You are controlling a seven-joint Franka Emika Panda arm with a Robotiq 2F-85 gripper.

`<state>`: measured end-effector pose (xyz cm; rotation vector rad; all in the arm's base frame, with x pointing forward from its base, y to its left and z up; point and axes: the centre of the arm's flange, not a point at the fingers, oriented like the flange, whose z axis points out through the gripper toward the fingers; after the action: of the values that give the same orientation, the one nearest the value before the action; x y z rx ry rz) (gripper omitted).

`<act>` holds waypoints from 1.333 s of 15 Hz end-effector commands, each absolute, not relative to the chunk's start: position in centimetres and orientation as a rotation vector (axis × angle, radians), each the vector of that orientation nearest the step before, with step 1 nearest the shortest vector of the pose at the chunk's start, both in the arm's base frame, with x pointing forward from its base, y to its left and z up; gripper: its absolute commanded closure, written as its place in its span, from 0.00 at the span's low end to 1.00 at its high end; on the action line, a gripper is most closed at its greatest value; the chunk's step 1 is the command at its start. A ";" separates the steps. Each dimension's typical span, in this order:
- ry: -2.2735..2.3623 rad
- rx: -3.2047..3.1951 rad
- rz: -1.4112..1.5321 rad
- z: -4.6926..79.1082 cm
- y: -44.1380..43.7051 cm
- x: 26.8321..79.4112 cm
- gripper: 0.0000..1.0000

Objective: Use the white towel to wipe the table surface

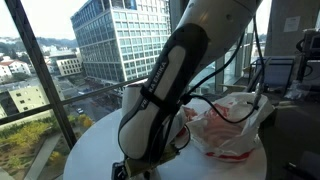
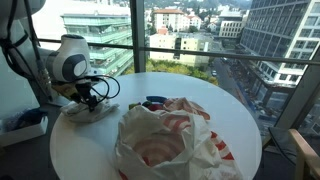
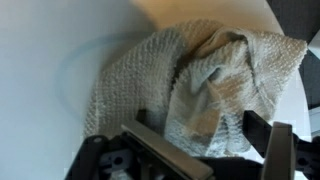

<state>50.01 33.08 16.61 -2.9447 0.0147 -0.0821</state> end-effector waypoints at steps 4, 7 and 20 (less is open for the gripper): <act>0.007 -2.966 -0.183 16.0 33.1 48.6 0.57; 0.050 -2.997 -0.225 16.4 31.6 48.8 0.80; 0.549 -3.033 -0.206 17.3 19.1 55.0 0.96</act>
<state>54.94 20.21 16.28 -3.0388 0.4783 -0.2489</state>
